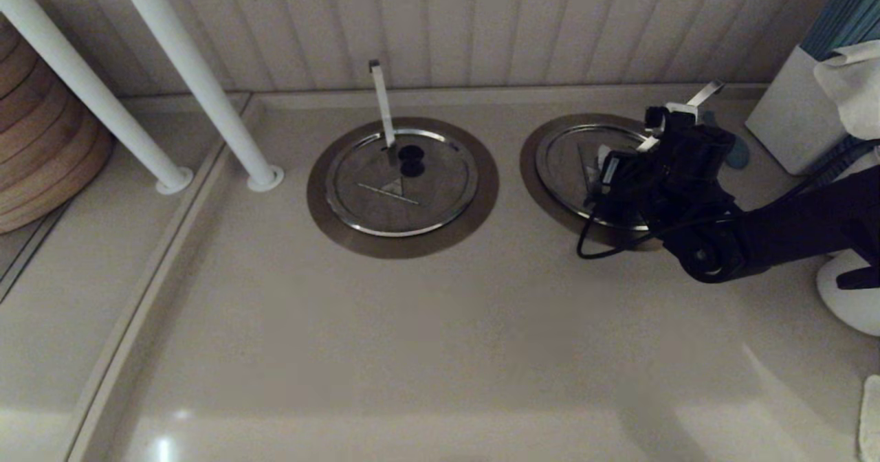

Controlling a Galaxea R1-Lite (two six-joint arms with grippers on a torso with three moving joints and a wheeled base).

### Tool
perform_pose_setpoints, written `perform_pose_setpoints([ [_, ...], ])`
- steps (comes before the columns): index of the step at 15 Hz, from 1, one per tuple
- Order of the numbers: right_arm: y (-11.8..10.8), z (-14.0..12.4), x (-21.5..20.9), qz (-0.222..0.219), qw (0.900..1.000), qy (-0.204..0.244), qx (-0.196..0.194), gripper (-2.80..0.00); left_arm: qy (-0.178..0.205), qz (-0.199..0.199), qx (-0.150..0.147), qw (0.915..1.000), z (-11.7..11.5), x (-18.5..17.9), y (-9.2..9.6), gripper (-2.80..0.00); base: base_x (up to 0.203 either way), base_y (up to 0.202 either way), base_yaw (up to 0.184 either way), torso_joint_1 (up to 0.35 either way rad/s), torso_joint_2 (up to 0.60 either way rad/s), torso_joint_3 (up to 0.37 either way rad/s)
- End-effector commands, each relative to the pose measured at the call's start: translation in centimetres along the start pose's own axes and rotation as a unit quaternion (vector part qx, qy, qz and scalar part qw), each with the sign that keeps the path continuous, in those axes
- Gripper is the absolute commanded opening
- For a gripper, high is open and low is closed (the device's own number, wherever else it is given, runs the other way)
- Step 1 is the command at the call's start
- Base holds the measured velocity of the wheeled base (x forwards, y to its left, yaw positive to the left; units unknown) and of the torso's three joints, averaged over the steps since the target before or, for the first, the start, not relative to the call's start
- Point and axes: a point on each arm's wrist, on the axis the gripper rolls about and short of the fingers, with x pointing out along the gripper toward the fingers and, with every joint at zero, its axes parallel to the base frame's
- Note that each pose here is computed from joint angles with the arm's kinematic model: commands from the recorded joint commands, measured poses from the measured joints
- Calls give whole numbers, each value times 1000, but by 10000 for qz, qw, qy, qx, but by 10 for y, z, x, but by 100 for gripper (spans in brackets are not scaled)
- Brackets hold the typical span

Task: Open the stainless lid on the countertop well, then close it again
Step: Open the lid

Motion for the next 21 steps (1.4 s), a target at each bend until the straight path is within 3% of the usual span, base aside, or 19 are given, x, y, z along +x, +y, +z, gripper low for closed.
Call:
perform_pose_setpoints([
  [1,4,4,-3,61,10000,-57,35,0,-4,7,-4,10000,0,0,0,-280,0,0,0,0,0,0],
  [14,13,31,-22,233,9992,-284,176,0,-3,-1,1,10000,0,0,0,-280,0,0,0,0,0,0],
  [21,29,29,-29,451,9985,-265,186,0,-4,7,1,10000,0,0,0,-280,0,0,0,0,0,0],
])
